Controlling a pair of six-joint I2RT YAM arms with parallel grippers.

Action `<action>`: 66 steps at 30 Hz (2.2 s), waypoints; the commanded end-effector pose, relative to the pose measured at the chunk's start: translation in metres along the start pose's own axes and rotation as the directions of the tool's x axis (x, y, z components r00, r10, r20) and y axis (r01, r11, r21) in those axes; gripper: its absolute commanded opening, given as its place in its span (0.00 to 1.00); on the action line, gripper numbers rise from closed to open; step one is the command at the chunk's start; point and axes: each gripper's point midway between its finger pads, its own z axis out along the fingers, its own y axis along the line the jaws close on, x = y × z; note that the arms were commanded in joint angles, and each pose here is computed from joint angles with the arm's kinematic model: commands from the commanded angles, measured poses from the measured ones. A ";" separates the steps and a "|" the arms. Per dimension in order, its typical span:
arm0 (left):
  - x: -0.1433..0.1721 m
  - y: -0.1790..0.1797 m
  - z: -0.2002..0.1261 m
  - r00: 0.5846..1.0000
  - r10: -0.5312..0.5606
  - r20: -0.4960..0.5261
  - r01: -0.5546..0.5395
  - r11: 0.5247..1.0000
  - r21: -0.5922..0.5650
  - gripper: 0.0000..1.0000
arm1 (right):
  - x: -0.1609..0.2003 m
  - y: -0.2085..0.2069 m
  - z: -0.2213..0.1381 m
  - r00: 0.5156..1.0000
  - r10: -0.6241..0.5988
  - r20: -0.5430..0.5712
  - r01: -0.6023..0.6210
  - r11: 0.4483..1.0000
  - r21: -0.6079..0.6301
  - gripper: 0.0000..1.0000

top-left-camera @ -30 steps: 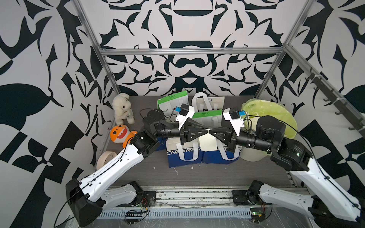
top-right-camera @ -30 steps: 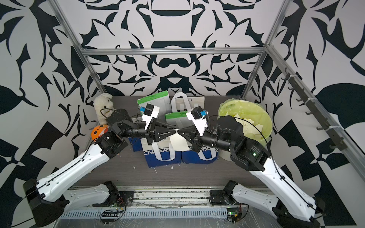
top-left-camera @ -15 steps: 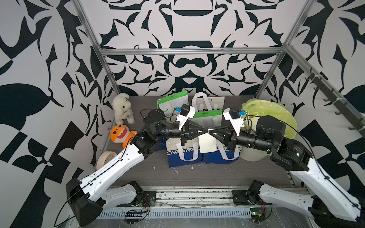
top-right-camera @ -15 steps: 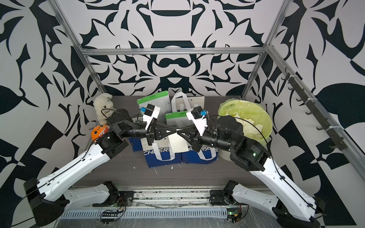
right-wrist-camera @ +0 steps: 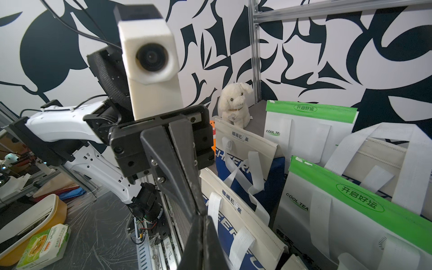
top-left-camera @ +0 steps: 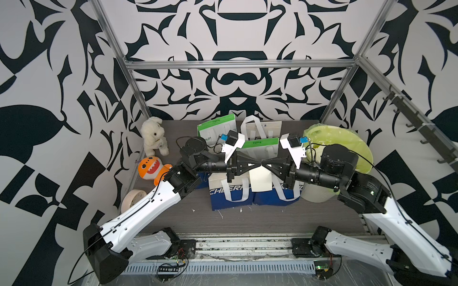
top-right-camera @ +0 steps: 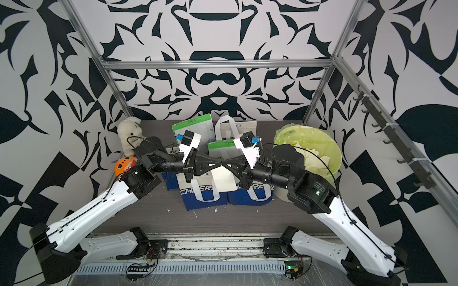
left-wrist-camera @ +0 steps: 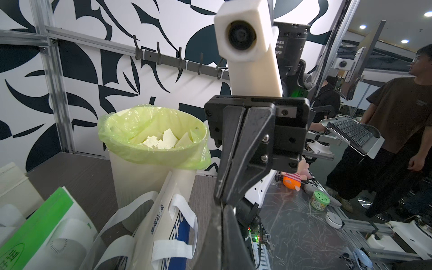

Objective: Shred takeout receipts and throw away
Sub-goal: Shred the takeout receipt, then place the takeout receipt in the trash bin.

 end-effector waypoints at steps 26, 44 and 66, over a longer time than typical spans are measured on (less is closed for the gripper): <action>-0.044 -0.039 -0.038 0.903 0.335 0.267 -0.297 0.939 -0.173 0.00 | 0.047 -0.139 0.003 0.886 0.463 0.034 -0.416 0.759 0.500 0.00; -0.057 -0.045 -0.064 0.896 0.405 0.182 -0.339 0.889 -0.307 0.00 | -0.035 -0.181 -0.070 0.945 0.290 0.150 -0.313 0.671 0.672 0.00; -0.029 0.008 -0.025 0.951 0.301 0.075 -0.263 0.911 -0.318 0.00 | 0.029 -0.266 -0.180 0.942 0.334 -0.014 -0.048 0.175 0.983 0.71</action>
